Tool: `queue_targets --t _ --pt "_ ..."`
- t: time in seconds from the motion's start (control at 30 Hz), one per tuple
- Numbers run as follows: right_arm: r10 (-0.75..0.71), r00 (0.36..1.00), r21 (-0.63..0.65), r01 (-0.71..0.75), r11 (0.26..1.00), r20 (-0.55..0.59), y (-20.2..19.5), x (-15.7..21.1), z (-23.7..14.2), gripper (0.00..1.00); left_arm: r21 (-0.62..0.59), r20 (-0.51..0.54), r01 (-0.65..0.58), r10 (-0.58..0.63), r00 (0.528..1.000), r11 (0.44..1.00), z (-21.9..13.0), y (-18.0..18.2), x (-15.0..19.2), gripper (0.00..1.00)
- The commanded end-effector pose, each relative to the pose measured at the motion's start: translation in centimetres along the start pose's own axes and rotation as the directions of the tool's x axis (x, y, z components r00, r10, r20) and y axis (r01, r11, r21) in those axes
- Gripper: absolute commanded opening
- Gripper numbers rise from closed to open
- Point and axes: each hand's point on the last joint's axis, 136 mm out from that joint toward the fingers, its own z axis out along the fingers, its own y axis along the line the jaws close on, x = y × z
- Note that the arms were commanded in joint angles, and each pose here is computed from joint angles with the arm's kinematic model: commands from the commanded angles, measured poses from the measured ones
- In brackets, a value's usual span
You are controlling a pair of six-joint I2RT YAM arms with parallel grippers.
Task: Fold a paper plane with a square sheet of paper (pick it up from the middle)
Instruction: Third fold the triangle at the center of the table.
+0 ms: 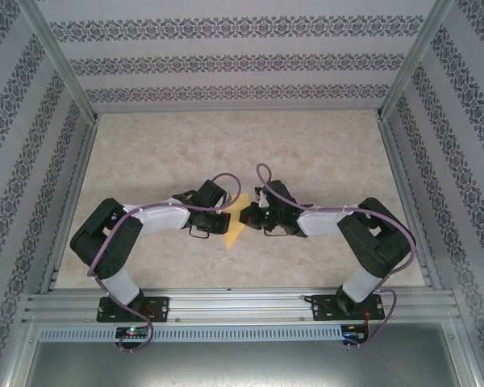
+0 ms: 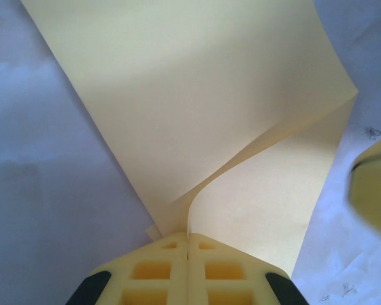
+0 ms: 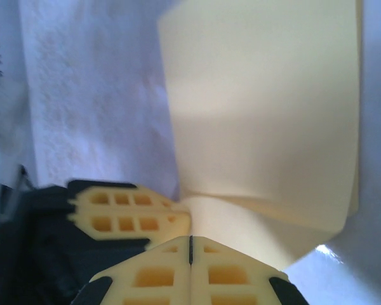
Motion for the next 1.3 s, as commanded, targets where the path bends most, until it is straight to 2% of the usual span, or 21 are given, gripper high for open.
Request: queue_targets --t 0.0,0.13,0.27,0.33,0.5,0.6,0.77,1.03,1.27 --pt "-0.024 1.0 -0.022 0.024 0.999 -0.018 0.1 -0.5 0.1 0.01 -0.041 -0.072 0.001 -0.003 0.997 0.999 0.8 1.0 1.9 0.0" --pt "-0.002 0.999 -0.007 0.002 1.0 -0.033 -1.1 -0.2 1.0 0.01 -0.041 -0.07 0.0 -0.003 0.998 0.999 0.8 1.0 1.8 0.0" --pt "0.033 0.999 0.119 -0.028 0.993 -0.042 -4.9 0.5 1.7 0.01 -0.041 -0.07 0.0 -0.003 0.998 0.999 0.8 1.0 1.8 0.0" --pt "0.051 0.997 0.133 -0.044 0.99 -0.054 -5.7 1.0 2.0 0.01 -0.04 -0.071 0.0 -0.003 0.997 0.999 0.8 1.0 1.9 0.0" --pt "0.015 0.999 0.043 -0.013 0.999 -0.032 -2.1 -0.3 0.7 0.02 -0.041 -0.077 0.0 -0.003 0.997 0.999 0.9 1.1 2.0 0.0" --pt "-0.027 1.0 0.039 0.027 0.999 -0.011 -0.8 -1.4 -0.3 0.02 -0.041 -0.075 0.0 -0.003 0.997 0.999 0.9 1.0 1.9 0.0" --pt "-0.001 1.0 0.034 0.002 0.999 -0.027 -2.1 -1.7 0.4 0.02 -0.042 -0.077 -0.001 -0.003 0.997 0.999 1.0 1.1 2.0 0.0" --pt "0.085 0.995 0.13 -0.077 0.989 -0.054 -6.8 -0.4 2.4 0.01 -0.041 -0.075 -0.001 -0.002 0.997 0.999 0.9 1.0 1.9 0.0" --pt "0.01 1.0 0.061 -0.01 0.998 -0.009 -2.5 -2.3 0.1 0.02 -0.044 -0.077 -0.002 -0.002 0.997 0.999 0.9 1.1 1.9 0.0"
